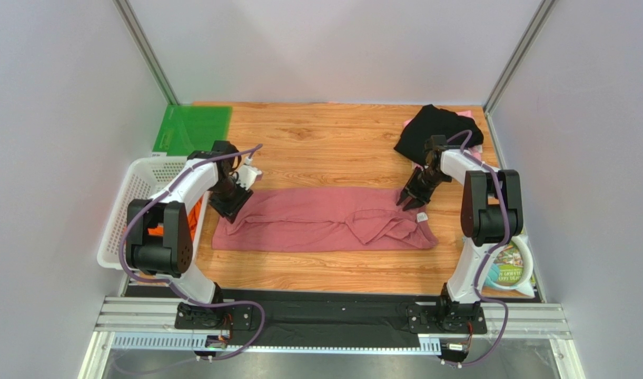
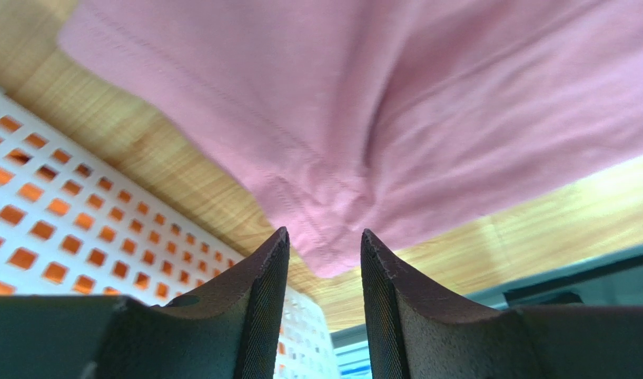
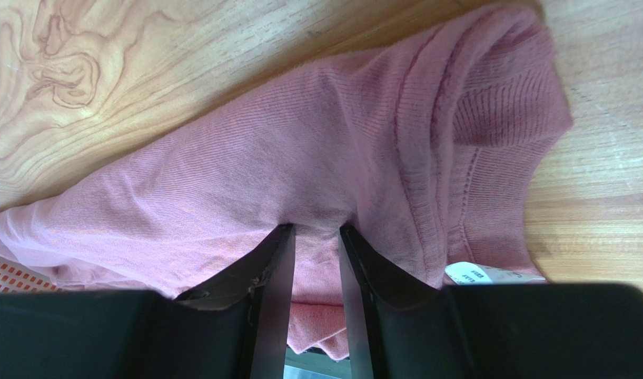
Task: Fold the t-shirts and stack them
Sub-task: Fold the other side of the tshirt into a rectangle
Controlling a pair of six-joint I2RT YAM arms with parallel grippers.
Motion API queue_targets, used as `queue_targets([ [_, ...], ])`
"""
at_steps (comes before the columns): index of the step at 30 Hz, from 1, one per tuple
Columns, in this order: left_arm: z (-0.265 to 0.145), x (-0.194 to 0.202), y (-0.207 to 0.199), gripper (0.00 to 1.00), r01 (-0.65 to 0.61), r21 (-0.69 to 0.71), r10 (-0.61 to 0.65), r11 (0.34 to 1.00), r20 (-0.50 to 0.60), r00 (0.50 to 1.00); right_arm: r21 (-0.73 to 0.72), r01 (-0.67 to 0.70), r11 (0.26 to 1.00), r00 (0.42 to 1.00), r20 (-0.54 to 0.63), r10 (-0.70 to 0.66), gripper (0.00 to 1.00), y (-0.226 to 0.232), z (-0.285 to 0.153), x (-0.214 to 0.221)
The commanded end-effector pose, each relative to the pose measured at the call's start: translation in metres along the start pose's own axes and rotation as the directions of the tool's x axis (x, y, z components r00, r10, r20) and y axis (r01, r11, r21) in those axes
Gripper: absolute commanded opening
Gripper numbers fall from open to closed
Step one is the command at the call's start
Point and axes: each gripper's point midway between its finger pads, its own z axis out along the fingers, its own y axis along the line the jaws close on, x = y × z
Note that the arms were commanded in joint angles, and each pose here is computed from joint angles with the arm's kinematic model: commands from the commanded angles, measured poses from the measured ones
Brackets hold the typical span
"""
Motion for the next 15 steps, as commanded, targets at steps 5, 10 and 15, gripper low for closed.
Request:
queue_targets([
  [5, 0.013, 0.008, -0.026, 0.44, 0.001, 0.078, 0.002, 0.997, -0.039, 0.999, 0.005, 0.009, 1.0, 0.999, 0.042, -0.009, 0.33, -0.003, 0.008, -0.015],
  [10, 0.026, 0.015, -0.021, 0.43, 0.0, 0.053, 0.004, 0.999, -0.076, 0.997, -0.016, 0.016, 1.0, 0.999, 0.046, -0.015, 0.33, 0.002, 0.003, -0.015],
  [15, 0.03, 0.016, -0.019, 0.43, 0.012, 0.032, -0.009, 0.999, -0.078, 0.997, -0.026, 0.02, 0.999, 0.998, 0.053, -0.018, 0.33, 0.004, -0.001, -0.014],
])
